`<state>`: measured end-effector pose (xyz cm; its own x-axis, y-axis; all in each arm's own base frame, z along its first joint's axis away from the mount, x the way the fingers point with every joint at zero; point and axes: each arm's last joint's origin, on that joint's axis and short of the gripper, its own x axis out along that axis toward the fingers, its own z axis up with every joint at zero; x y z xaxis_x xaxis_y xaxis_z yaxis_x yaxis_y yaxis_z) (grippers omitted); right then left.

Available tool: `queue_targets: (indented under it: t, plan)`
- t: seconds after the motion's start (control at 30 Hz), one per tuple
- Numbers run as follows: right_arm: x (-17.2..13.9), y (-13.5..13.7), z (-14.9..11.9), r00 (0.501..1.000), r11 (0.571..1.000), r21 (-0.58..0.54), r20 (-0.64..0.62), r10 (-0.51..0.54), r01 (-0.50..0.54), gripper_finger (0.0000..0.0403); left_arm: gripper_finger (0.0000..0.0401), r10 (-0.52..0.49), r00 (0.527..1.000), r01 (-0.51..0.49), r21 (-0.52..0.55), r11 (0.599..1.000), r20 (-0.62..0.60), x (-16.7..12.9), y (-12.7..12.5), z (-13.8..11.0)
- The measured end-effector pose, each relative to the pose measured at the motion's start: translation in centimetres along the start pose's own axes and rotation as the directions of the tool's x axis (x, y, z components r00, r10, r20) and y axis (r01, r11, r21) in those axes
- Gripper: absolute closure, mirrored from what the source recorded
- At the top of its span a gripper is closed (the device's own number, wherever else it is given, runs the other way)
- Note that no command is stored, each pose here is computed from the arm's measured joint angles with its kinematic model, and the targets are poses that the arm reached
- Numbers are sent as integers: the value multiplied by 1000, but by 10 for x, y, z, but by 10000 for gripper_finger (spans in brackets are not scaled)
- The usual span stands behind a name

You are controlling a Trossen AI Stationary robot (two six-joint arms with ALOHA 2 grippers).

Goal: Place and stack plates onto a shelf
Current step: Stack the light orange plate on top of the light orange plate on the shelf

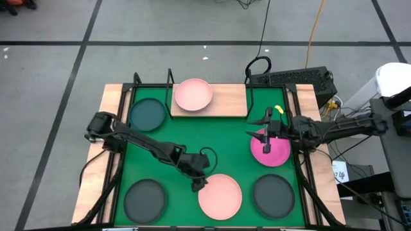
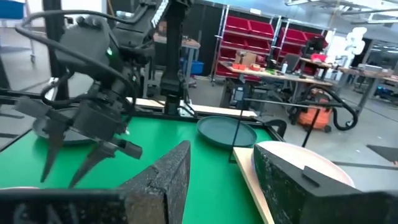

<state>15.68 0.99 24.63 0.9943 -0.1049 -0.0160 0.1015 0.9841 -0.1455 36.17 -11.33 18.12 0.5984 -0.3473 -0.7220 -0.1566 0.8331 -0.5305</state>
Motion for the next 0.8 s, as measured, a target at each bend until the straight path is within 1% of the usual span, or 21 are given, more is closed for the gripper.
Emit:
queue_targets:
  t: [0.13,0.27,0.33,0.47,0.53,0.6,0.73,0.8]
  plan:
    - [-2,3,1,1000,999,-37,10,19,-19,243,229,43,998,-45,-30,999,-51,10,10,-4]
    - [-4,5,3,999,998,-48,23,34,-33,243,229,86,992,-96,-105,990,-90,13,21,-6]
    - [-5,6,4,999,998,-48,33,39,-37,243,229,81,994,-90,-120,989,-79,17,22,-4]
    - [-8,7,6,998,998,-43,48,49,-47,243,229,80,992,-93,-149,984,-94,24,25,-7]
    - [-9,8,7,997,998,-26,57,55,-54,243,229,90,989,-108,-164,981,-114,28,27,-10]
    - [-11,8,10,995,998,-9,79,64,-63,243,229,77,991,-96,-183,978,-106,35,28,-11]
    - [-15,10,14,990,997,2,114,79,-79,243,229,80,991,-99,-177,979,-108,37,28,-12]
    - [-16,10,15,989,996,3,122,87,-88,243,237,90,990,-108,-166,980,-113,37,28,-13]
